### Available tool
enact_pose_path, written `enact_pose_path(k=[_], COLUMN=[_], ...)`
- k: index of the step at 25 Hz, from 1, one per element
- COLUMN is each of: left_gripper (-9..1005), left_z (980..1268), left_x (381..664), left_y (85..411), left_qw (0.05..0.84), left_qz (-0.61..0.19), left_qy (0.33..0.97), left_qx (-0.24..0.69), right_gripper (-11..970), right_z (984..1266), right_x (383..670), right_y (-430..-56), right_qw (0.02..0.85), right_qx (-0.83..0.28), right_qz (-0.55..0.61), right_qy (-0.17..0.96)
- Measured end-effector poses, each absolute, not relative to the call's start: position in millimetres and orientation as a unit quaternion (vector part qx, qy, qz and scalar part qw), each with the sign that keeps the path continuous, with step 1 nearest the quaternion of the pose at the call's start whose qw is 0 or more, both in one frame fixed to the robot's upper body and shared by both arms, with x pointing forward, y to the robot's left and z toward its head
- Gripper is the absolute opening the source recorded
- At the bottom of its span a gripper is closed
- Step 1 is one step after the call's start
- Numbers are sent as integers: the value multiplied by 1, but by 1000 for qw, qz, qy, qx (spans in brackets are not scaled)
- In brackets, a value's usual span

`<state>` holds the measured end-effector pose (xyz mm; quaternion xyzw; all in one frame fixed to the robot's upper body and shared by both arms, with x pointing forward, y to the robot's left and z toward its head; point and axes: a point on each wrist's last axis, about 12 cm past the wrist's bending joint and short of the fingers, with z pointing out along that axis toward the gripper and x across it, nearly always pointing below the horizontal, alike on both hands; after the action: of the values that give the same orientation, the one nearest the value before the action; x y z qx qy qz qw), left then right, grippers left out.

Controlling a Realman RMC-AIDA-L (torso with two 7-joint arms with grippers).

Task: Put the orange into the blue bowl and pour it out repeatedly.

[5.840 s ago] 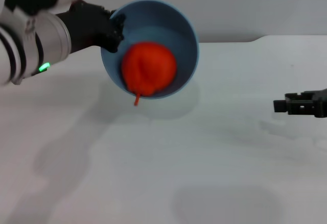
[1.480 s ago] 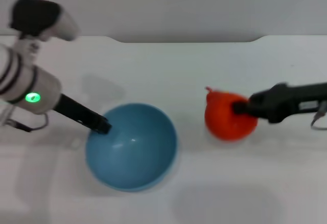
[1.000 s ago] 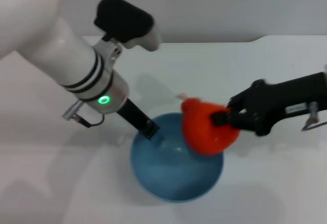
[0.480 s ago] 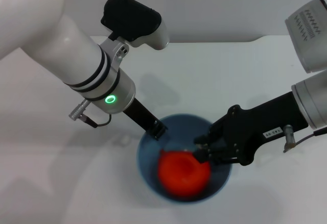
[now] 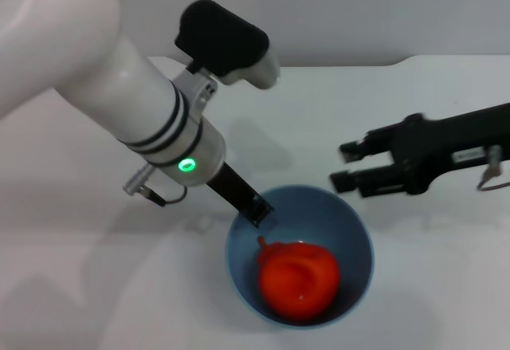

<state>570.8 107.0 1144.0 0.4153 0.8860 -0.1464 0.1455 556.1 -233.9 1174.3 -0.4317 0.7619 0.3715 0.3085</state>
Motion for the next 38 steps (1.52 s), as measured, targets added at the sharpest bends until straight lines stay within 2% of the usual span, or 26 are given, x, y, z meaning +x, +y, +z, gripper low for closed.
enact_pose_path(k=[2,4,9,14,17,21,22,23,24,29,33,35,38], left_gripper=[-1,-1,0,61,108,169,281,393,427,598,640,650,650], left_z=[1137,1128,1124,1137,1153,1172,1174,1177,1177,1167,1152,1144,1131], left_x=[569,568,569,573,583,598,600,603,603,601,579,563,542], left_y=[104,102,102,102,115,147,155,178,178,241,304,325,348], left_qw=[148,147,145,171,214,281,293,325,325,389,482,527,590], left_qz=[-146,-143,-141,-150,-169,-227,-242,-308,-308,-450,-543,-545,-503], left_qy=[883,883,886,882,884,883,880,866,866,800,687,650,627], left_qx=[420,422,417,414,379,301,285,223,223,77,-37,-61,-71], right_gripper=[540,541,542,542,542,542,542,542,542,542,542,542,542], right_z=[1173,1172,1168,1163,1159,1150,1147,1144,1144,1132,1117,1100,1088], right_x=[555,554,552,552,553,555,555,556,556,559,560,556,549], right_y=[-247,-255,-265,-268,-270,-275,-278,-283,-283,-301,-322,-341,-353], right_qw=[322,331,339,336,337,340,343,351,351,382,429,475,514], right_qx=[-407,-391,-365,-354,-343,-320,-310,-294,-294,-215,-88,32,94], right_qz=[371,371,378,382,380,375,372,366,366,370,407,438,440], right_qy=[770,774,781,785,790,801,805,810,810,819,802,763,730])
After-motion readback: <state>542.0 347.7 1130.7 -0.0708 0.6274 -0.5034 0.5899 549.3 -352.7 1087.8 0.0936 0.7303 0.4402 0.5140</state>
